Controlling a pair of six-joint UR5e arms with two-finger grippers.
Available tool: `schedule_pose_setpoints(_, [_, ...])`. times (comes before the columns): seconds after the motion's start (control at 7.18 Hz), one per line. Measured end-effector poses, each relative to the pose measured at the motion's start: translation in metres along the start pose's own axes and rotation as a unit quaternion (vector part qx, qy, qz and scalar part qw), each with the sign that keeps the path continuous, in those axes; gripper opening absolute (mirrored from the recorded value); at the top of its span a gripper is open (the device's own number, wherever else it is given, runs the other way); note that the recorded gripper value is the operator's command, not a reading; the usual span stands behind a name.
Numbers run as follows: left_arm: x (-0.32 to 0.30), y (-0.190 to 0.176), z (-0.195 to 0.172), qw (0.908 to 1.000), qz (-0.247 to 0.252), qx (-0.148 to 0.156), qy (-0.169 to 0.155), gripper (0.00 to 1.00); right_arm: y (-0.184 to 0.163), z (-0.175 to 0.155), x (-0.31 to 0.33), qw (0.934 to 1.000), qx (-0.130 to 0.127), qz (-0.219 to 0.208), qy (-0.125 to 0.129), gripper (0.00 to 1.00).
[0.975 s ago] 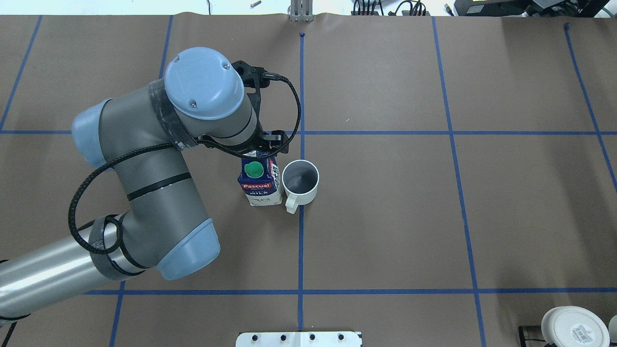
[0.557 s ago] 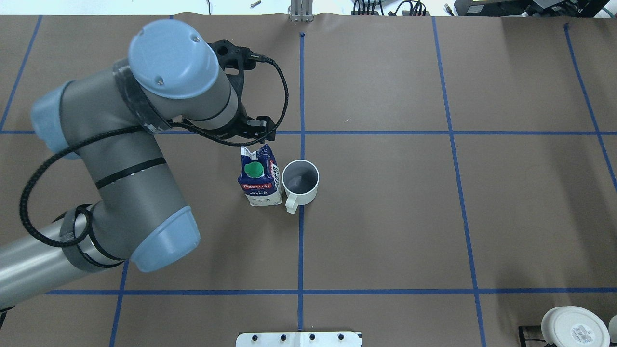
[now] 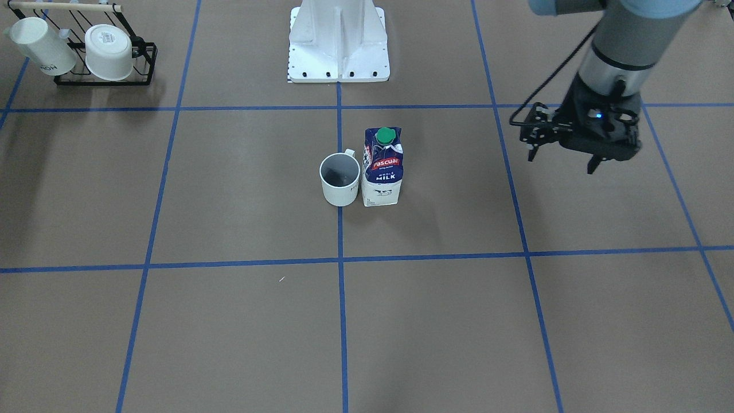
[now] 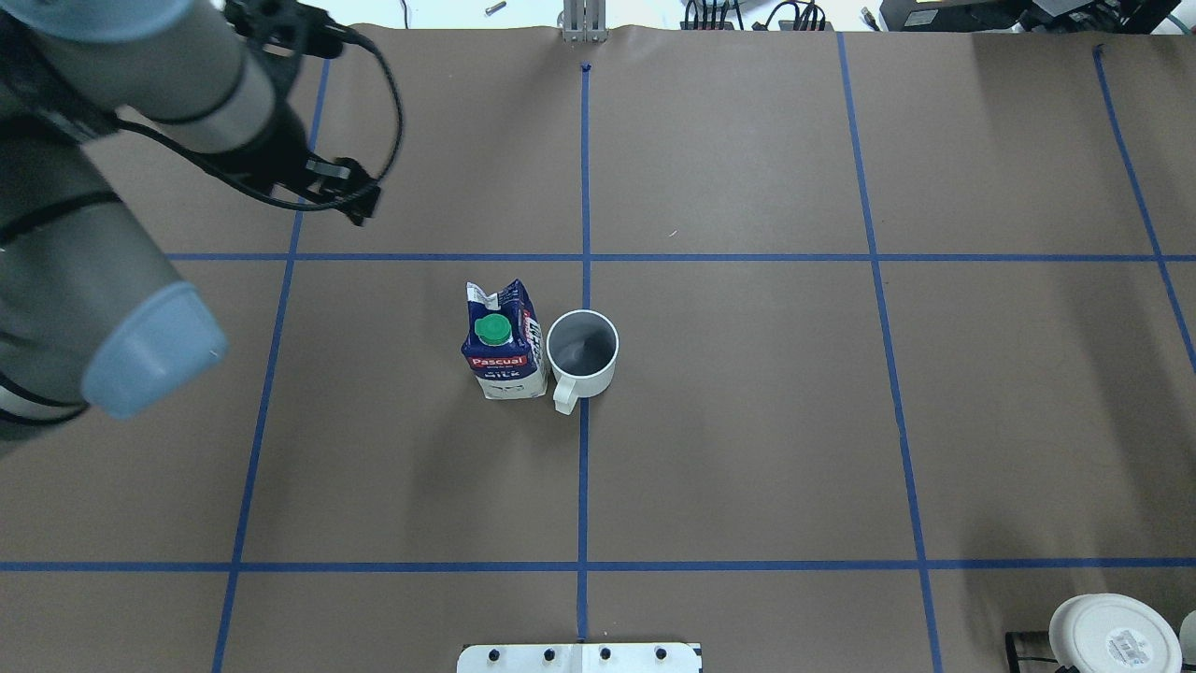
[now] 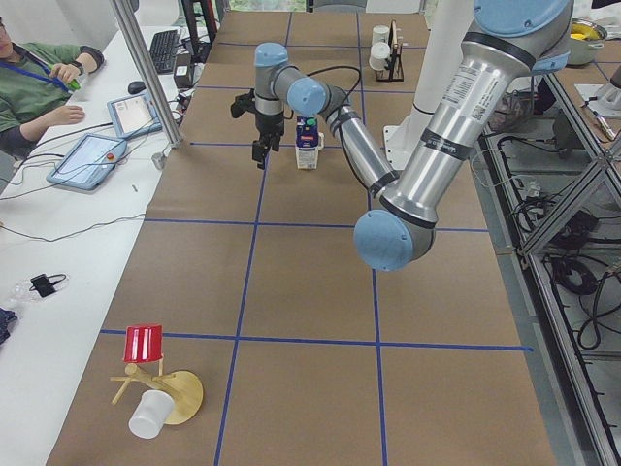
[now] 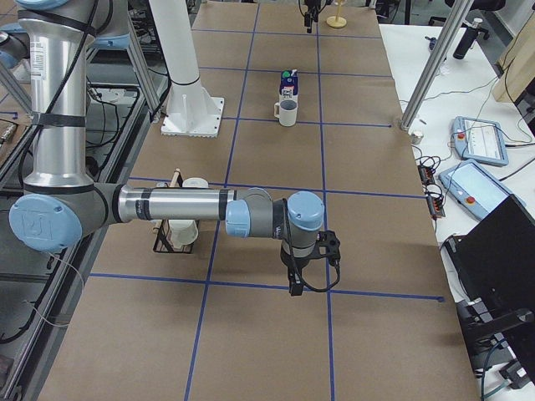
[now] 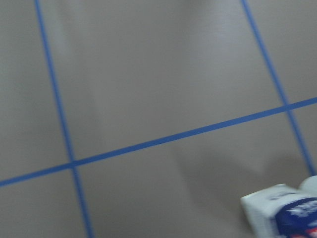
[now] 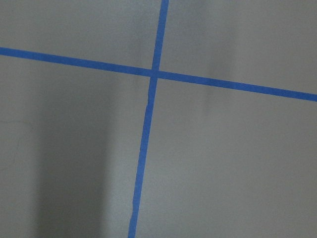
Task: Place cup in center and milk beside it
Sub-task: 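Raise the left gripper and withdraw it from the carton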
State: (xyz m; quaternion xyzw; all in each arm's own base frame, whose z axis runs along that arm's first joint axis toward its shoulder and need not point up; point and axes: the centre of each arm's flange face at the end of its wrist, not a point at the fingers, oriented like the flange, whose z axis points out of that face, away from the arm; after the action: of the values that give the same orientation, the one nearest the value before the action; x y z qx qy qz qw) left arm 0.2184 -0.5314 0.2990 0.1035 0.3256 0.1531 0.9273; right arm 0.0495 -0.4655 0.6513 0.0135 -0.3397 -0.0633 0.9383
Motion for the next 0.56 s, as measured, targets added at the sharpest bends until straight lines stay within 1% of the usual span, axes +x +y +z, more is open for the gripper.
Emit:
schedule_pose_setpoints(0.14, [-0.055,0.013,0.029,0.9992,-0.012,-0.036,-0.014,0.99,0.0,0.0,0.0,1.0,0.0,0.0,0.0,1.0])
schedule_pose_setpoints(0.28, [-0.109,0.025,0.048,0.9974,-0.033,-0.058,-0.028,0.99,0.0,0.0,0.0,1.0,0.0,0.0,0.001,1.0])
schedule_pose_setpoints(0.42, [-0.169,0.048,0.054,0.9962,-0.05,-0.06,-0.036,0.99,0.0,0.0,0.0,1.0,0.0,0.0,0.001,1.0])
schedule_pose_setpoints(0.56, [-0.228,0.079,0.054,0.9964,-0.06,-0.048,-0.038,0.99,0.001,0.0,0.0,1.0,-0.001,0.0,0.001,1.0])
